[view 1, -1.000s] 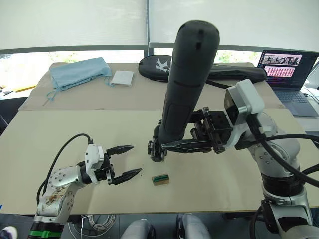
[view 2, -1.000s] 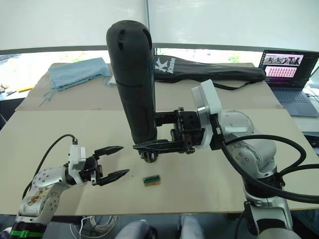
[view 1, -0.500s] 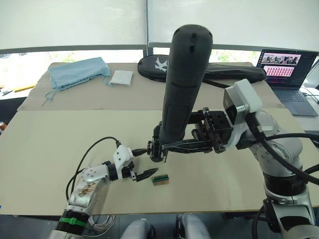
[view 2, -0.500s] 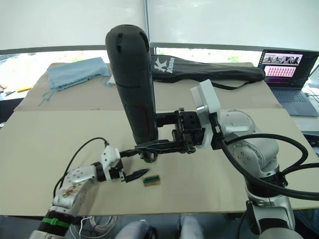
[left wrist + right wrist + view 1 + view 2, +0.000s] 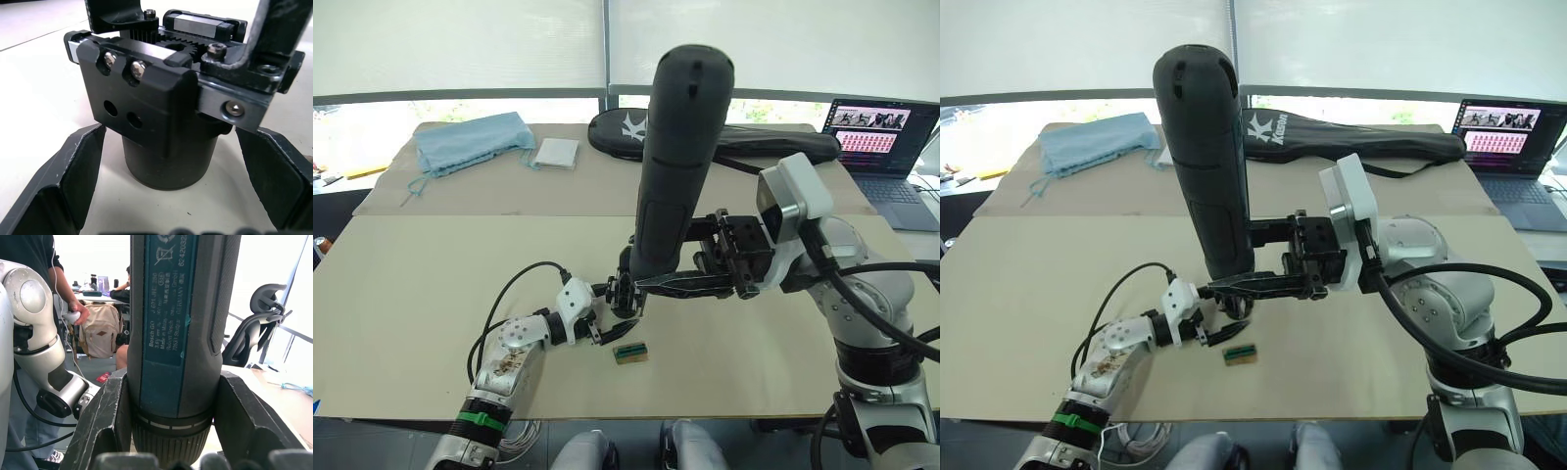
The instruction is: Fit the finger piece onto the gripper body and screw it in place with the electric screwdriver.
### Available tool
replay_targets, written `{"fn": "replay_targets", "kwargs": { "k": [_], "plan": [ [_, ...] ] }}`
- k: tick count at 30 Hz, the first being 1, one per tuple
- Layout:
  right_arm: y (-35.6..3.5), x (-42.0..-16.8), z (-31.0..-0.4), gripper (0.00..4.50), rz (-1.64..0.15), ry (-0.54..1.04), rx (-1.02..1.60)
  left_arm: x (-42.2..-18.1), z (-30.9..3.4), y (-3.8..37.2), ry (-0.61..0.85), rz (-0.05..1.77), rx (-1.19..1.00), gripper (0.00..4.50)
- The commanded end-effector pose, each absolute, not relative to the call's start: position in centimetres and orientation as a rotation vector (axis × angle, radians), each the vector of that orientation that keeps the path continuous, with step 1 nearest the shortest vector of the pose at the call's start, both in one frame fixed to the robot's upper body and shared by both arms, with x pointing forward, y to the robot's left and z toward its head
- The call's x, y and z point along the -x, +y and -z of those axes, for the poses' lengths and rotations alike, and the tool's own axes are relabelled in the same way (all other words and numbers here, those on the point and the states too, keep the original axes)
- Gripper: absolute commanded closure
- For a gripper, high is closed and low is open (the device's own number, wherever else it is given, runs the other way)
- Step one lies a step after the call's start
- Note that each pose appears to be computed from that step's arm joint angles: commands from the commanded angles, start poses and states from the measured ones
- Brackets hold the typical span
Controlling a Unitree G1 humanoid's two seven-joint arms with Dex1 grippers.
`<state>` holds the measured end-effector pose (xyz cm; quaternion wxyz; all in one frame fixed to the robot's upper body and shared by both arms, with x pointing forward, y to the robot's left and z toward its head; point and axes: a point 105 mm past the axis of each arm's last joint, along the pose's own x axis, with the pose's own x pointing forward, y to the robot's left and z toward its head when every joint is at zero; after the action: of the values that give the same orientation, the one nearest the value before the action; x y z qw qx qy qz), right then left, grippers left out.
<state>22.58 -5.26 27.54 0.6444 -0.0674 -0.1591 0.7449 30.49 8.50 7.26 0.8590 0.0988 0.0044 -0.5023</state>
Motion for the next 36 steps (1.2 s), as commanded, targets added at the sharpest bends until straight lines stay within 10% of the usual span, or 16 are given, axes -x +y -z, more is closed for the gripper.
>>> {"fn": "replay_targets", "kwargs": {
  "k": [1, 6, 27, 32, 36],
  "plan": [
    [-5.7, -21.7, -28.7, 2.58, -1.693, -0.426, 0.182, -30.4, -6.3, 8.1, 0.054, 1.075, -0.214, 0.43],
    [-5.8, -21.8, -28.6, 2.58, -1.689, -0.423, 0.182, -30.7, -6.4, 8.7, 0.067, 1.084, -0.224, 2.18],
    [-5.7, -21.5, -28.5, 2.58, -1.688, -0.4, 0.173, -31.7, -5.6, 9.1, 0.131, 1.296, -0.227, 2.23],
    [-5.7, -21.5, -28.4, 2.58, -1.691, -0.394, 0.172, -31.7, -5.6, 9.4, 0.107, 1.256, -0.226, 0.05],
    [-5.8, -21.5, -28.4, 2.58, -1.691, -0.392, 0.174, -30.9, -5.7, 10.3, 0.061, 1.23, -0.238, 0.05]
  ]
}}
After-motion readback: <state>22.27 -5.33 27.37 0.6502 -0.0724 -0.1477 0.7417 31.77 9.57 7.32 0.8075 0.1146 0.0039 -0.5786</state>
